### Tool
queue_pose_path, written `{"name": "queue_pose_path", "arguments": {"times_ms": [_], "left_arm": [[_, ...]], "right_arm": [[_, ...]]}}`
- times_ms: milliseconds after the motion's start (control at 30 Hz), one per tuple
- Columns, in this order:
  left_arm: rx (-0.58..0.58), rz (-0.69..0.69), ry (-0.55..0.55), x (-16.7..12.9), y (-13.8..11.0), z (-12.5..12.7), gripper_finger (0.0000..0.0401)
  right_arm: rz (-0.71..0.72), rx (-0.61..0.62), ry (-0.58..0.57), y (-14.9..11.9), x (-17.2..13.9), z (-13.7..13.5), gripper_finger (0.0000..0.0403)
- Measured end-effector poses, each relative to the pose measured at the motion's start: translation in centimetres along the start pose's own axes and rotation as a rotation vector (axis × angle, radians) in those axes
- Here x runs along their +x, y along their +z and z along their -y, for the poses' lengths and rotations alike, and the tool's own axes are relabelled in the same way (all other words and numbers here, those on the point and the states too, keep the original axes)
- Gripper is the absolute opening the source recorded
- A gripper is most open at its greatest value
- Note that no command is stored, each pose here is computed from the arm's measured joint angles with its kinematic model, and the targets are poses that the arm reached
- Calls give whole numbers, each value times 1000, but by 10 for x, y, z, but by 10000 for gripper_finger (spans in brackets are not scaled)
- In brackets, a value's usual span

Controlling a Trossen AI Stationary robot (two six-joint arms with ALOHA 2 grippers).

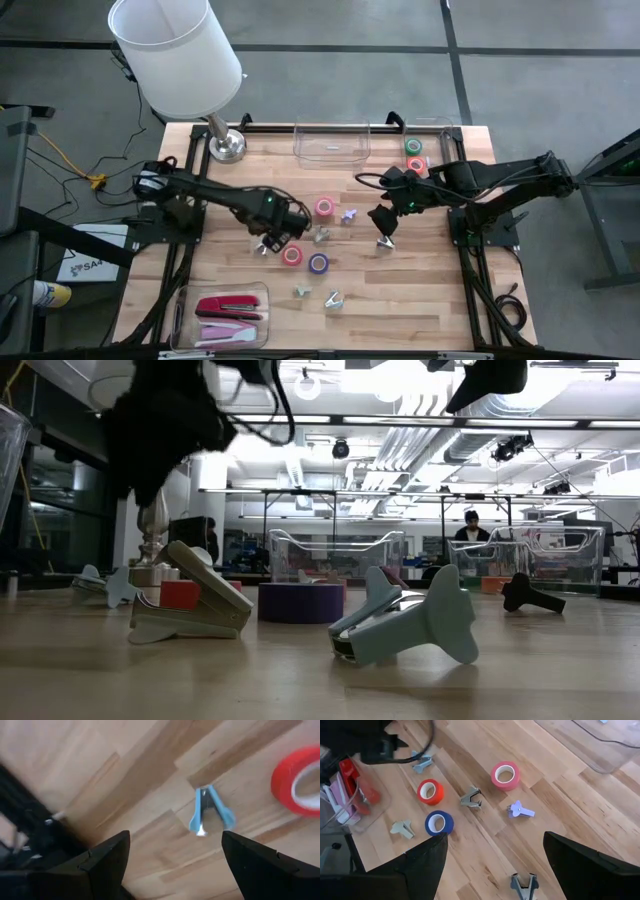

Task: Pick and place Stapler, Stapler remover, tape
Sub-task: Put the top blue staple remover into the top left transparent bin

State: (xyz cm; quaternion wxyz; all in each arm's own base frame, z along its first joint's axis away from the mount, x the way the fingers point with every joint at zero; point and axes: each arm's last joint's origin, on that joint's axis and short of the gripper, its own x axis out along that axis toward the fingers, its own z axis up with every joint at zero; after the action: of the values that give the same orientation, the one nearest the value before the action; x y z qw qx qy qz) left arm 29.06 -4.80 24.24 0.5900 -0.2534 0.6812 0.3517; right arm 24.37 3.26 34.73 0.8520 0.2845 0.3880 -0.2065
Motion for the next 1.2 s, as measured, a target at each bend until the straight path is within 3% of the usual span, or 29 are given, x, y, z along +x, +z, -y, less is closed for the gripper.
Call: {"name": "queue_pose_path", "arguments": {"times_ms": [300, 633, 1200], "left_arm": [[-119, -120, -148, 39, 27, -10, 308], [-118, -209, -186, 64, 22, -12, 308], [-149, -197, -290, 68, 26, -4, 308]], "right_arm": [[0, -5, 0, 0, 0, 0, 320], [0, -36, 0, 0, 0, 0, 320], [0, -61, 0, 0, 0, 0, 320]]}}
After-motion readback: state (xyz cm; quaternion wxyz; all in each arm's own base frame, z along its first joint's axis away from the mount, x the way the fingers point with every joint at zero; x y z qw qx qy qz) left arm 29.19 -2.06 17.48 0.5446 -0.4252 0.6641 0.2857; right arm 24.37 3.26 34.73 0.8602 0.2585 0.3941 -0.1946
